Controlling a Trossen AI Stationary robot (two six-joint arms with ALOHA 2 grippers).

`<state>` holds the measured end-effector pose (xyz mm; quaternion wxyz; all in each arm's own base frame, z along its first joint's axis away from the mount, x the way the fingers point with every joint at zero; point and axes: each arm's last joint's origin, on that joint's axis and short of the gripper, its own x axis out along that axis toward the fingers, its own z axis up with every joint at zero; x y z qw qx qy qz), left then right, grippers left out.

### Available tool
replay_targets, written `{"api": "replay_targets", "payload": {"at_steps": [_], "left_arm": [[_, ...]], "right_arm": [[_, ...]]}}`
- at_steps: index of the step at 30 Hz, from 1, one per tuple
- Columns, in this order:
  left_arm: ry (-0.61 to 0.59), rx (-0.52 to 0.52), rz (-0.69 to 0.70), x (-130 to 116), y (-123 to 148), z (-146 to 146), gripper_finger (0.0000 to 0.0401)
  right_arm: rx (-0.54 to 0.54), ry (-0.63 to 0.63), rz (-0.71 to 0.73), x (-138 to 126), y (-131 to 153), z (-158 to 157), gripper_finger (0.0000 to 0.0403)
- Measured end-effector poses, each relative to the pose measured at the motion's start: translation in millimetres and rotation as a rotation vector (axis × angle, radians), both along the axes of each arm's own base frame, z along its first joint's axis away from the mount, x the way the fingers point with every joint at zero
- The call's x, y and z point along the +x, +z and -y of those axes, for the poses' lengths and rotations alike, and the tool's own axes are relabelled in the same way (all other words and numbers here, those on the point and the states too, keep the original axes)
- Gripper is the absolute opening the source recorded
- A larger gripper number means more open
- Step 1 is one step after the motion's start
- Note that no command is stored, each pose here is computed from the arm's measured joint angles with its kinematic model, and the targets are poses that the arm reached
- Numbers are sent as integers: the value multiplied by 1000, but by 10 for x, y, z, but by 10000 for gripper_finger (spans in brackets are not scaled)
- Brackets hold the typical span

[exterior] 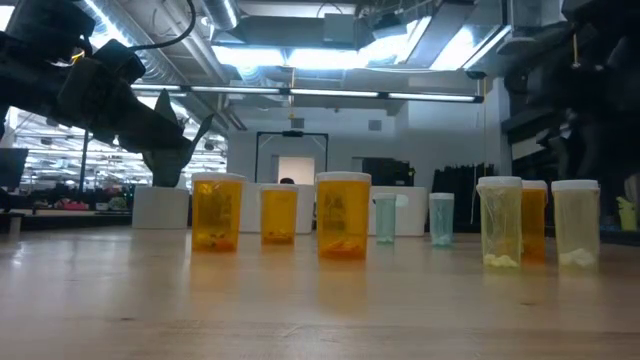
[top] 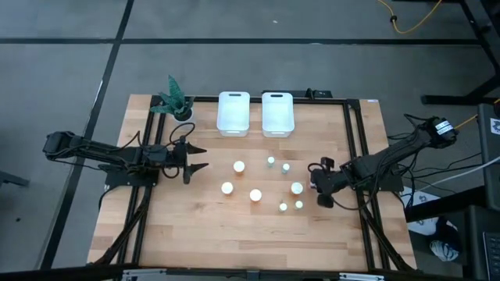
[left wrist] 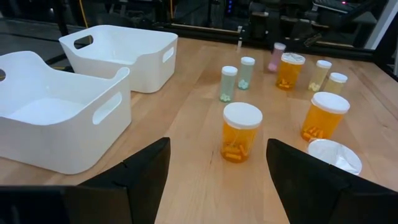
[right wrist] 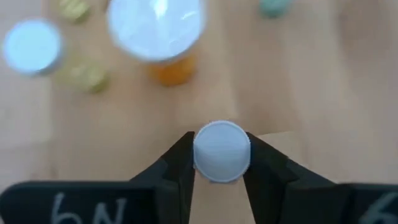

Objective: Pick and place medicine bottles into bin by pill shape (circle, oval)
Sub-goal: Put the small pink pill bottle into the right white bin

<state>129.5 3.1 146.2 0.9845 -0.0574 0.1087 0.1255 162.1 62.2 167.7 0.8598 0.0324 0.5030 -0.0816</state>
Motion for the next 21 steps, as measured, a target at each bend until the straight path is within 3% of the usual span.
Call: {"api": "replay_targets", "payload": {"at_steps": [5, 12, 17, 21], "left_arm": [[0, 0, 0, 0, 0, 0, 259], [0, 0, 0, 0, 0, 0, 259], [0, -1, 0, 0, 0, 0, 259], [1, -2, 0, 0, 0, 0, 259]], "right_arm": [[-191, -103, 32, 101, 401, 97, 108], [-442, -196, 223, 382, 1161, 392, 115], [-480, -192, 332, 547, 1564, 783, 110], [-430, -175, 411, 662, 1675, 1150, 109]]}}
